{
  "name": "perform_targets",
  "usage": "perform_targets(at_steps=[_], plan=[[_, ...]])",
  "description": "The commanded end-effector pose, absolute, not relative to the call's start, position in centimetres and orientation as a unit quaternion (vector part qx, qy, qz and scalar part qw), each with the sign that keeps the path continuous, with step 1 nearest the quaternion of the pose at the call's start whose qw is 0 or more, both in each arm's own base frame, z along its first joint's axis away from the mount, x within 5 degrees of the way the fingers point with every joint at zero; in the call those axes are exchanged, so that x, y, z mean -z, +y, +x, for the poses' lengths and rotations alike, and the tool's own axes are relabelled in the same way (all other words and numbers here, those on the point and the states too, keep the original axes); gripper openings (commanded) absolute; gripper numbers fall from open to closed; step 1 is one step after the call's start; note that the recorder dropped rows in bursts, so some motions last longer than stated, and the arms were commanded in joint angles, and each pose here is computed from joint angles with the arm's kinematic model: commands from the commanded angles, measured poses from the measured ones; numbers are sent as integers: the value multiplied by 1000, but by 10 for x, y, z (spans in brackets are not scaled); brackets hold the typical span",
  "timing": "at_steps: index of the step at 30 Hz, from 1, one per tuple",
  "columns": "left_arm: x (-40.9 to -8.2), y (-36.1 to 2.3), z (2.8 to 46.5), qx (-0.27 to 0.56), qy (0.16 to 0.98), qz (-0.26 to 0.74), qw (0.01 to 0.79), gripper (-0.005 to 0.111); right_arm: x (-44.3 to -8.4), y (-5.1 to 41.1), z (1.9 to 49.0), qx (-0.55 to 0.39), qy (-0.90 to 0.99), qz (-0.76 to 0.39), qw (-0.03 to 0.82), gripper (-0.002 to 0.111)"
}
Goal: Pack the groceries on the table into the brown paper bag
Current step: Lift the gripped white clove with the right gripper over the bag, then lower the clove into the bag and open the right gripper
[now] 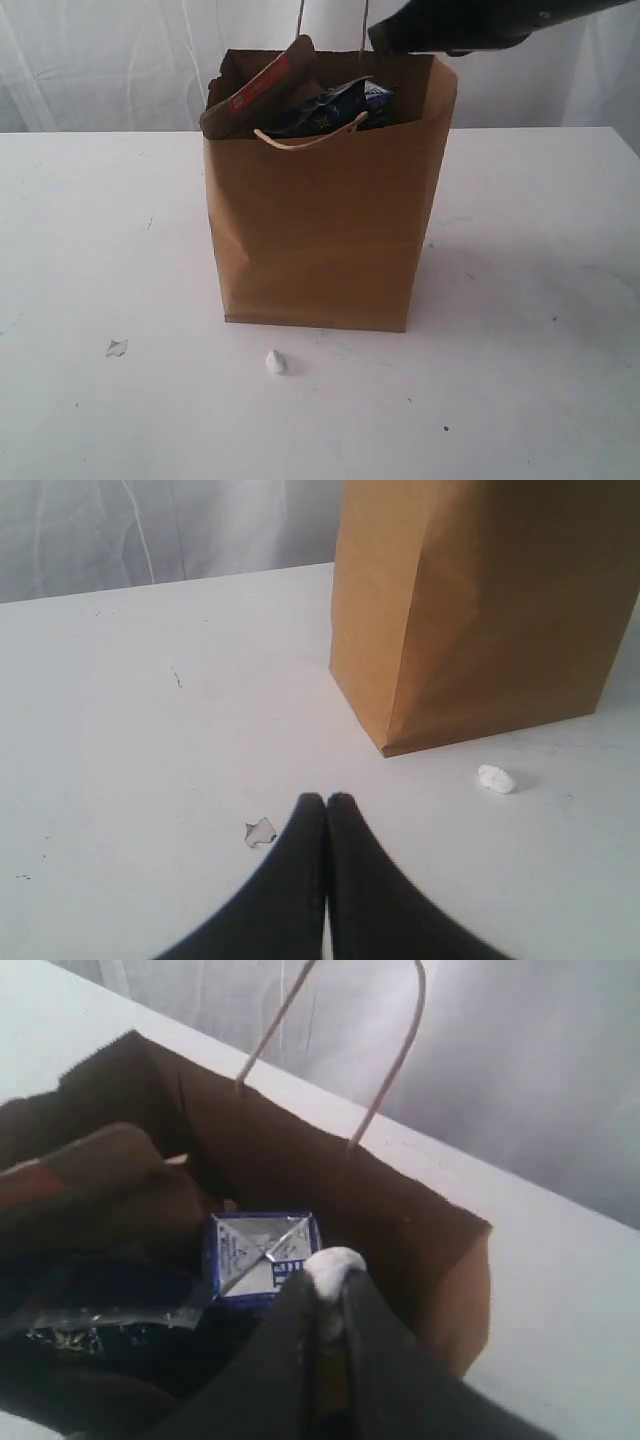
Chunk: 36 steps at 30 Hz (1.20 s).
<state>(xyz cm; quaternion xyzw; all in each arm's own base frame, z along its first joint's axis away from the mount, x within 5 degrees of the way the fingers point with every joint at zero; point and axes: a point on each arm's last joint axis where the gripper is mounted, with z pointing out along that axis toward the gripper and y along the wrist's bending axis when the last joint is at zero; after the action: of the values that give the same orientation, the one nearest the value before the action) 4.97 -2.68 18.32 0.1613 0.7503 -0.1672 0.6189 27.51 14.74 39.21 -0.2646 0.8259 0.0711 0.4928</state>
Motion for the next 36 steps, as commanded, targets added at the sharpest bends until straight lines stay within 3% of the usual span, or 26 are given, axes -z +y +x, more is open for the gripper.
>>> perform_targets(at_steps=[1,7,9,12,15,20,26,36], plan=[[-183,-27,49,171,750,156,620,0,-379,147,294,-57,843,-254,470,0],[-183,-27,49,171,750,156,620,0,-370,136,311,-50,859,-220,460,1],[-183,-27,49,171,750,156,620,0,-368,137,313,-49,859,-221,458,11],[-183,-27,49,171,750,156,620,0,-368,138,316,-51,853,-221,469,35],[-183,-27,49,171,750,156,620,0,-369,139,316,-52,849,-222,477,44],[-183,-27,49,171,750,156,620,0,-376,135,309,-51,849,-221,477,46],[-183,-27,49,171,750,156,620,0,-405,125,247,-29,827,-301,473,46],[-183,-27,49,171,750,156,620,0,-381,111,161,-4,842,-436,317,45]])
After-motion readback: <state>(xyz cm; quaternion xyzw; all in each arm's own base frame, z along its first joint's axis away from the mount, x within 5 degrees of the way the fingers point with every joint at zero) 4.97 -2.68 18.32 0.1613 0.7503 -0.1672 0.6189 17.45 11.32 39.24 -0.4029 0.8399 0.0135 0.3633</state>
